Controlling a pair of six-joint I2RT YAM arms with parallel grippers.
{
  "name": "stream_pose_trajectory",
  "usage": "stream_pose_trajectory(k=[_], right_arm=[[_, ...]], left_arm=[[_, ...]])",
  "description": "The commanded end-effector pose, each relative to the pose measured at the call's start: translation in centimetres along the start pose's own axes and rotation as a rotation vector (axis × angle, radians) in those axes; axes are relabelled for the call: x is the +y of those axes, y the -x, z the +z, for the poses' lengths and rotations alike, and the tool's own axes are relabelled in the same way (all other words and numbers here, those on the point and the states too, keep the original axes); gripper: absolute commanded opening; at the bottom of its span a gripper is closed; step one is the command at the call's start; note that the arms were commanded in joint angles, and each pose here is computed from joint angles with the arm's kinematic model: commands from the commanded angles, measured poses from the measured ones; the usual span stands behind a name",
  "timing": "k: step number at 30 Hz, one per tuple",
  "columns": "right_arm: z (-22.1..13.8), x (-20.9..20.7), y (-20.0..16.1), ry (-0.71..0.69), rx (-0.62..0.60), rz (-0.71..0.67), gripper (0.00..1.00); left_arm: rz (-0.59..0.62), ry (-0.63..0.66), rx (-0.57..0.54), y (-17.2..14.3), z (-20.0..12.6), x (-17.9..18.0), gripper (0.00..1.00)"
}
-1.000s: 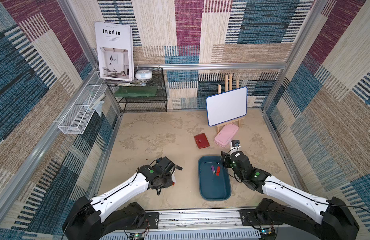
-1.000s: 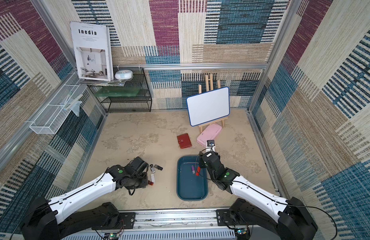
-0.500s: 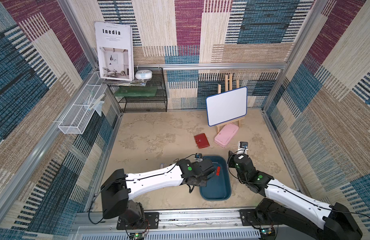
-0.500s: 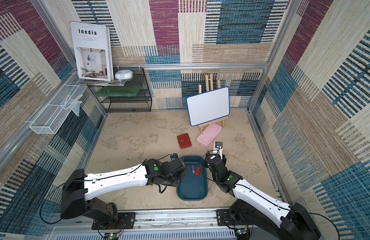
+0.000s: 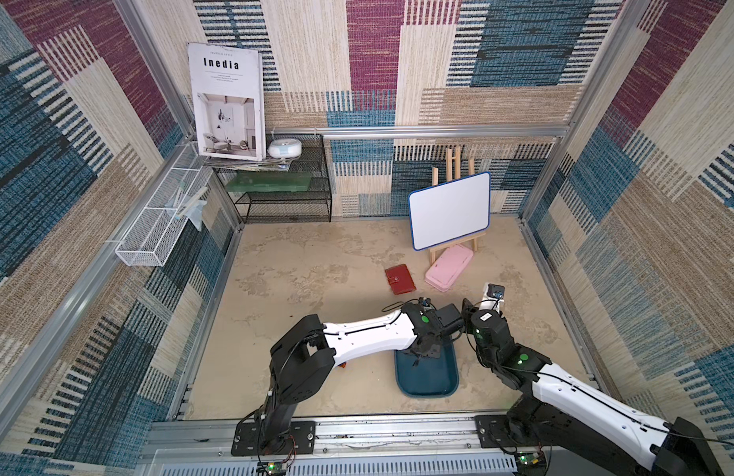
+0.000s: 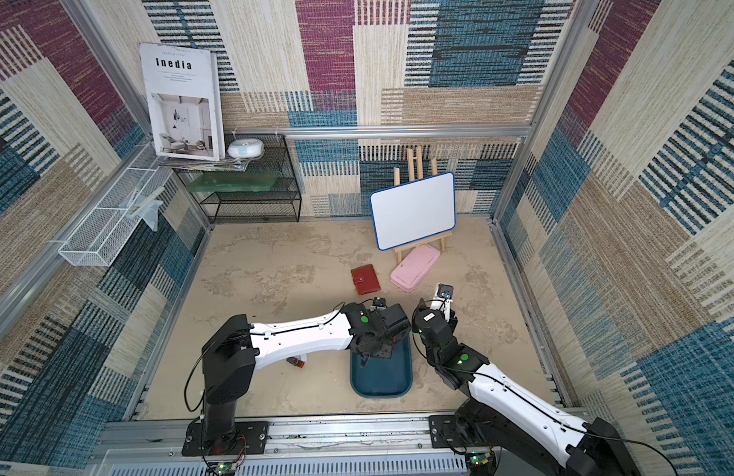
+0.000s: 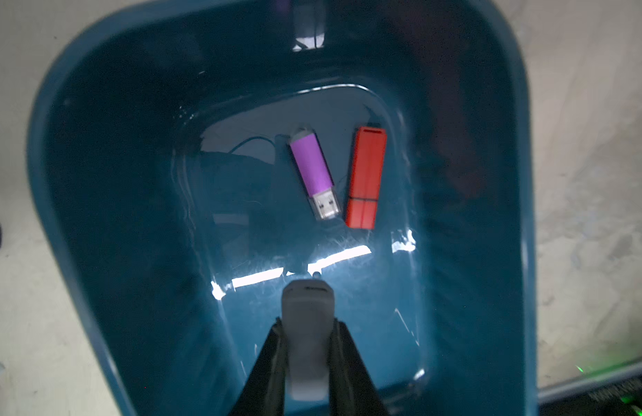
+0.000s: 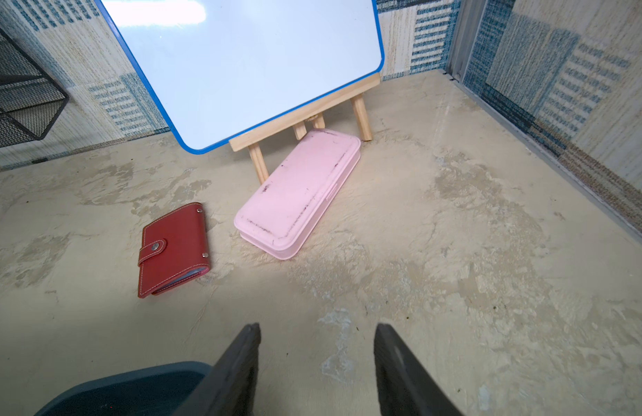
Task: Put the usb flash drive into the storage box
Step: Place the USB flash in the storage box.
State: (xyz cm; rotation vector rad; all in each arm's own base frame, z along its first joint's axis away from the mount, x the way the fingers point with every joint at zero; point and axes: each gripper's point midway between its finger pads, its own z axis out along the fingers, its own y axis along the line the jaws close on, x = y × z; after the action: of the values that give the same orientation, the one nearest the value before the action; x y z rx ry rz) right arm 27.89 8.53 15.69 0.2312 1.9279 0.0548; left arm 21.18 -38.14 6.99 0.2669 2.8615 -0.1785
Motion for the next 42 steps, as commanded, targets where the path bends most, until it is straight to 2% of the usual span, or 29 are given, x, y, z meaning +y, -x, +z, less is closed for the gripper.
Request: stream_pose_trajectory(k=[1,12,20,32,36,42], right_arm=[[-0.1,-0.2,0.5,-0.009,-0.027,0.025,0.55],[-0.1,-0.3,0.4,-0.009,-0.026,0.025,0.55],[-0.1,-0.2,0.4,-0.004,-0.026,0.024,0.55],[-0.1,-0.1,0.4,0.002,-0.023,0.024,0.55],[-0.1,0.0,0.4,0.007,-0.023,0.025,0.55],[-0.3,-0.1,0.6,0.013,-0.031,0.03,0.55]], left_arm=[[0.002,0.04,0.021,0.5,1.1,1.1,0.09],[-0.024,0.082,0.054,1.8,4.3,1.6,0.13],[-0.059,0.122,0.043,2.4,4.7,2.9,0.23],[-0.06,0.115,0.051,3.0,5.3,2.6,0.37],[-0.063,0.094,0.028,3.4,3.9,2.4,0.39],[-0.038,0.018,-0.05,4.7,-1.3,2.2,0.4]])
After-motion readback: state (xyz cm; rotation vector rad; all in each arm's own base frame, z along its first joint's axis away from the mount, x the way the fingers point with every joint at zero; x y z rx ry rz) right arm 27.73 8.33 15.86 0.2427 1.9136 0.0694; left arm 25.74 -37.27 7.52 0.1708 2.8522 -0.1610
